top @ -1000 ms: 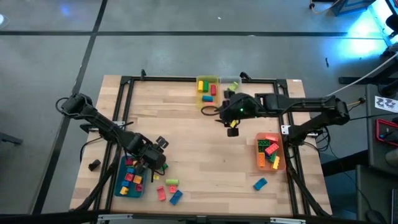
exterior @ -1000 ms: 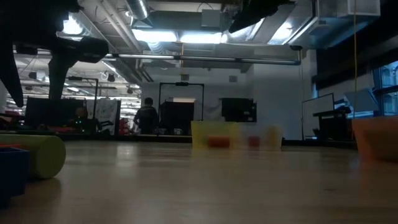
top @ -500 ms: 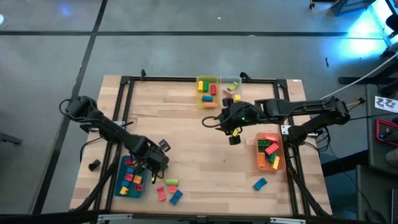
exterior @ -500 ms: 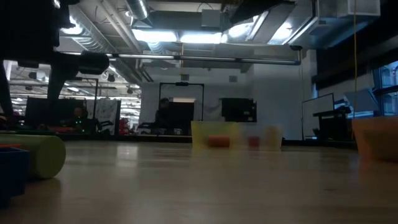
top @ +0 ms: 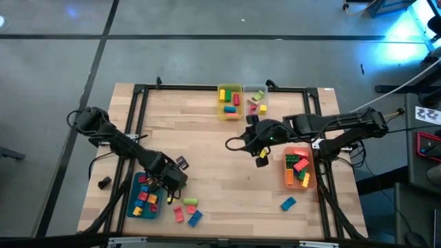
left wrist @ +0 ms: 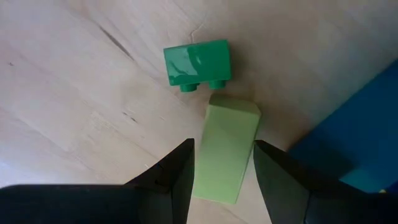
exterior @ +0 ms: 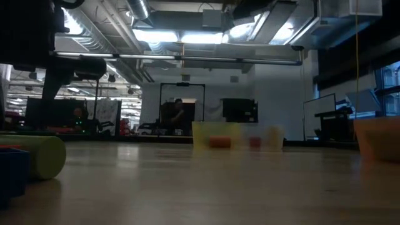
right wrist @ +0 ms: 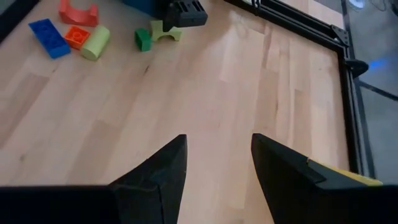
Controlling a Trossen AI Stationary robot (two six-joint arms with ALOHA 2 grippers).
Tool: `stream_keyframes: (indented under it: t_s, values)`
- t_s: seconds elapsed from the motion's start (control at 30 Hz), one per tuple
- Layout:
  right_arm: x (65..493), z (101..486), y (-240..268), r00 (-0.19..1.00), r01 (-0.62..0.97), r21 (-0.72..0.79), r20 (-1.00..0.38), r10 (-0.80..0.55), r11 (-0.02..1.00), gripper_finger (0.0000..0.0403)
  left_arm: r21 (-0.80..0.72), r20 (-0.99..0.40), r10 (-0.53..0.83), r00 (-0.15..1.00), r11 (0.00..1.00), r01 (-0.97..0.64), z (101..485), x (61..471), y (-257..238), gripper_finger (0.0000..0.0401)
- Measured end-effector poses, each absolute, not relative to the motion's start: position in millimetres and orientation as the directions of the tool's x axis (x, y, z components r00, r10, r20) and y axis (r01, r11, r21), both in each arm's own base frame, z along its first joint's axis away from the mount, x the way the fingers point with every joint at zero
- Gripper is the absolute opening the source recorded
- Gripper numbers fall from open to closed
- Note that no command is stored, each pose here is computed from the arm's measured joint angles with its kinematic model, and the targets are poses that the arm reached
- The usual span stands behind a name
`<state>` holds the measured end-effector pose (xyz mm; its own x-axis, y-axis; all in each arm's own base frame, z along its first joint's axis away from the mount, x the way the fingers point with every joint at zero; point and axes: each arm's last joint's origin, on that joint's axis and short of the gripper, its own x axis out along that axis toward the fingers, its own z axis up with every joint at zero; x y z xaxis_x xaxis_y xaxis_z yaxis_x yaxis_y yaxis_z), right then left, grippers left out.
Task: Sort blocks by size
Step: Put the light green block into the transparent bin
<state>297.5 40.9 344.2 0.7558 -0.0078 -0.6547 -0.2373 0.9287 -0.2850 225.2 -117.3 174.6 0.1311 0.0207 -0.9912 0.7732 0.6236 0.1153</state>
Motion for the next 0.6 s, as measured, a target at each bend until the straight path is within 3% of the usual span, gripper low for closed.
stream_keyframes:
  t_s: [0.37,0.6]
  values:
    - [278,361,40,0.783,-0.219,-0.23,-0.622,0.03,0.948,0.0182,0.101,-0.994,0.039,0.097,0.61,0.786,161,217,-113,0.0148]
    - [269,371,38,0.802,-0.161,-0.159,-0.596,0.036,0.974,0.0182,0.127,-0.988,0.01,0.153,0.613,0.78,149,216,-112,0.0148]
